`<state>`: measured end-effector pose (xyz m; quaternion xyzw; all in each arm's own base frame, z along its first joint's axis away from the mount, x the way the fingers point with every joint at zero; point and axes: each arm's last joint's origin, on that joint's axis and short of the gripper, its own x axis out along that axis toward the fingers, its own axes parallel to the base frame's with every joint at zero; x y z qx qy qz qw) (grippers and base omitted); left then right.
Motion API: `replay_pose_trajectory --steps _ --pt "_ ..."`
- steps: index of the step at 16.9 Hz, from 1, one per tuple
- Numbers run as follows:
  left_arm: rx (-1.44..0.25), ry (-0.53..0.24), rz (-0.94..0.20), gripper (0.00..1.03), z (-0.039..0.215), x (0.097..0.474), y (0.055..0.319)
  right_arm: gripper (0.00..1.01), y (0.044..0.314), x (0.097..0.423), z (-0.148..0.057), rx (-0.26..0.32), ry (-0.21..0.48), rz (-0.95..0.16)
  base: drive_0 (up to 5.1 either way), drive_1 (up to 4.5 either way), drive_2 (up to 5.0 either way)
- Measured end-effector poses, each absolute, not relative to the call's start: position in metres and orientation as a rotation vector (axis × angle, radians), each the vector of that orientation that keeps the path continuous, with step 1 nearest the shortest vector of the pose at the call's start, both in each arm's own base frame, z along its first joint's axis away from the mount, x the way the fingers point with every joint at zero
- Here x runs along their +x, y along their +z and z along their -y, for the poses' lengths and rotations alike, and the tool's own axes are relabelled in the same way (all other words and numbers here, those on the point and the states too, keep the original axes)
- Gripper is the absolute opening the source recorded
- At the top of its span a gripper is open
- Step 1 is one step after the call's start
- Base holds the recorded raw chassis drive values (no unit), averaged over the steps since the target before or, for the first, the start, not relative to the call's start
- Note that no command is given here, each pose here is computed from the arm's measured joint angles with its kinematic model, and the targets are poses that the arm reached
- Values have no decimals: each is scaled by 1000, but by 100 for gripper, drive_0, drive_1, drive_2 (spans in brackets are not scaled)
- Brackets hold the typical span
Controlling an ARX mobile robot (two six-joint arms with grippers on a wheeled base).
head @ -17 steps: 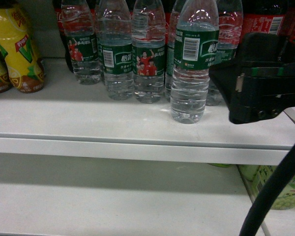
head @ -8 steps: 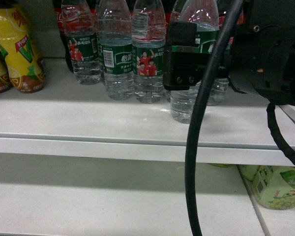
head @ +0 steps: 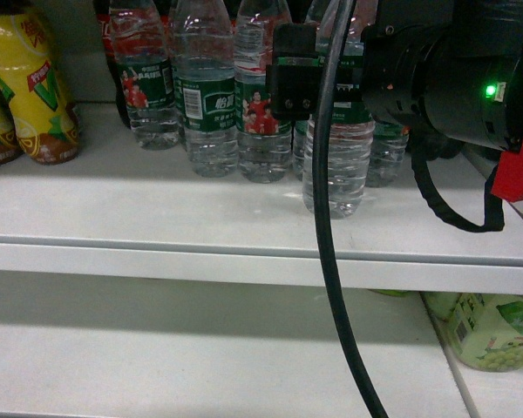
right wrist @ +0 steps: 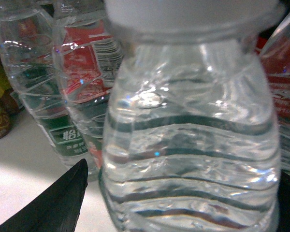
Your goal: Move water from second to third shelf
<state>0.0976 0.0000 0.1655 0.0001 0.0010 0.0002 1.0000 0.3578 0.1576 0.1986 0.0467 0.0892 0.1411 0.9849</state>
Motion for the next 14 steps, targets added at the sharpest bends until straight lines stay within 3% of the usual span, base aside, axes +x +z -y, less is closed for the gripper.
replay_pose_trajectory --steps 11,12,14 --pt "0 0 -2 98 0 98 166 98 192 369 -162 82 254 -195 0 0 0" --pt "0 0 -2 98 0 98 166 96 192 369 -163 83 254 -191 0 0 0" --pt "0 0 -2 98 0 98 166 80 192 369 -162 83 248 -191 0 0 0"
